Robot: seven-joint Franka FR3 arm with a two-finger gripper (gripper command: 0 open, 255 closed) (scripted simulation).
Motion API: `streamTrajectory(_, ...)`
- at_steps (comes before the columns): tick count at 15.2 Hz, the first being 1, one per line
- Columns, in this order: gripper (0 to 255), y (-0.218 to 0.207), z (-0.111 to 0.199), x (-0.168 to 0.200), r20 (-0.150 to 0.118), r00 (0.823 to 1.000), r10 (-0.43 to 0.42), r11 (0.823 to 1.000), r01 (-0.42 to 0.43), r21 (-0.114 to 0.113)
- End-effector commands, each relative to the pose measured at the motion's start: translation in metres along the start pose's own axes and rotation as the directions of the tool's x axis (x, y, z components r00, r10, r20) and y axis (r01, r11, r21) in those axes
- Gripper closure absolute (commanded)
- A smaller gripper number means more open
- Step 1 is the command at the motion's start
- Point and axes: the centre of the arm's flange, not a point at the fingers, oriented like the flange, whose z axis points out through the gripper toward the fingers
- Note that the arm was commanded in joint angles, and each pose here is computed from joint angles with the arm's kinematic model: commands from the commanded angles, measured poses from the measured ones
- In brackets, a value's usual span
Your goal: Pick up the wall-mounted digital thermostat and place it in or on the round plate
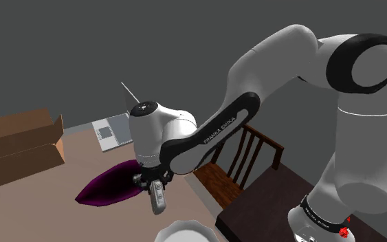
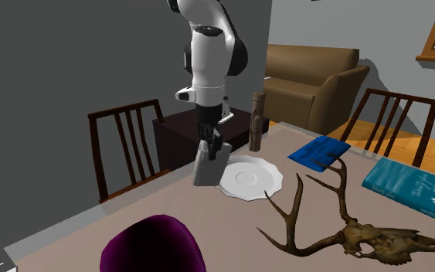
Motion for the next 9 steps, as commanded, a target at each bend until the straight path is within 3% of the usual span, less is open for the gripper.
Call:
streamTrajectory(1, 255, 0.008, -0.003, -0.024, 0.0, 1.0, 0.001, 1.0, -0.001, 0.0)
streamTrajectory(9, 255, 0.04, -0.023, -0.123, 0.0, 1.0, 0.001, 1.0, -0.001, 0.0)
